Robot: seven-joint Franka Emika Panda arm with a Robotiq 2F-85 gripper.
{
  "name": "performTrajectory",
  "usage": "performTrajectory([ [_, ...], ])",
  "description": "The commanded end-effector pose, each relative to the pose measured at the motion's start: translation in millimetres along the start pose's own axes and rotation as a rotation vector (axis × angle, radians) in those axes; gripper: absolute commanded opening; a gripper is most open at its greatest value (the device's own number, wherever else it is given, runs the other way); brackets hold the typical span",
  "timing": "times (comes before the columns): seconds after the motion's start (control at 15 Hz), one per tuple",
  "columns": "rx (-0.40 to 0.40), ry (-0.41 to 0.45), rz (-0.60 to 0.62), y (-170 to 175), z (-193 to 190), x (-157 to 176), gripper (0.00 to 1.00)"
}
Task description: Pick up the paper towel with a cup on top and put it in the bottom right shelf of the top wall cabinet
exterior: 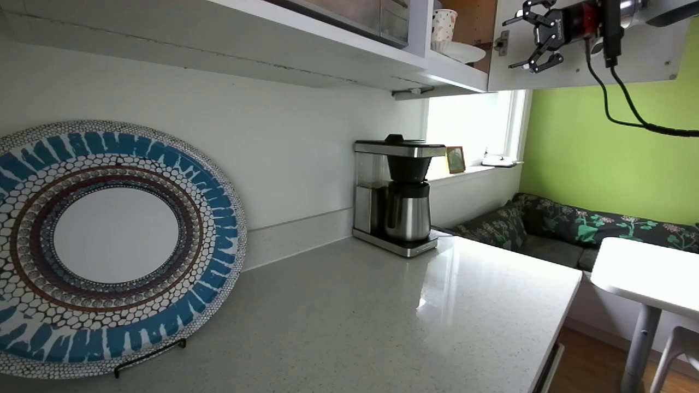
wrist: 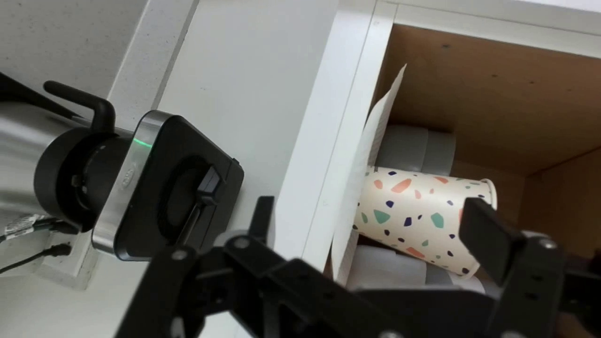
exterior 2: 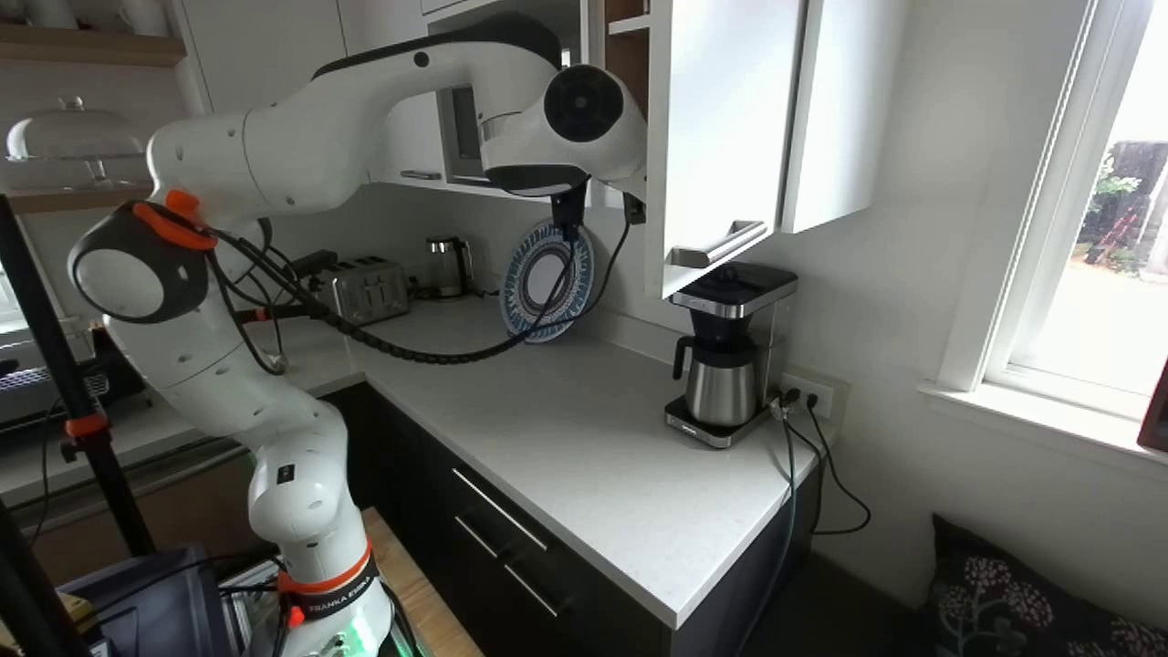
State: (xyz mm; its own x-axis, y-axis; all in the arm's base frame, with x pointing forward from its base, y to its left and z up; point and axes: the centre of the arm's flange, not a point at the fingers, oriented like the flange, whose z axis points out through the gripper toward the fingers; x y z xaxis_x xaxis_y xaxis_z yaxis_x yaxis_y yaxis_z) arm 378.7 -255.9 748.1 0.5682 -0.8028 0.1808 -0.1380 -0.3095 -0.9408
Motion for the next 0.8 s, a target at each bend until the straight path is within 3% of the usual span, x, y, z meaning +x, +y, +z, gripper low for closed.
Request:
performTrajectory([
  [0.0, -0.073, 0.046, -0.022, 2.9, -25.2, -35.2, 1.00],
  [0.2, -0.133, 0.047, -0.094, -5.3, -47.5, -48.8, 1.00],
  [0.73, -0.423, 0.011, -0.346, -31.5, -95.8, -88.7, 1.00],
])
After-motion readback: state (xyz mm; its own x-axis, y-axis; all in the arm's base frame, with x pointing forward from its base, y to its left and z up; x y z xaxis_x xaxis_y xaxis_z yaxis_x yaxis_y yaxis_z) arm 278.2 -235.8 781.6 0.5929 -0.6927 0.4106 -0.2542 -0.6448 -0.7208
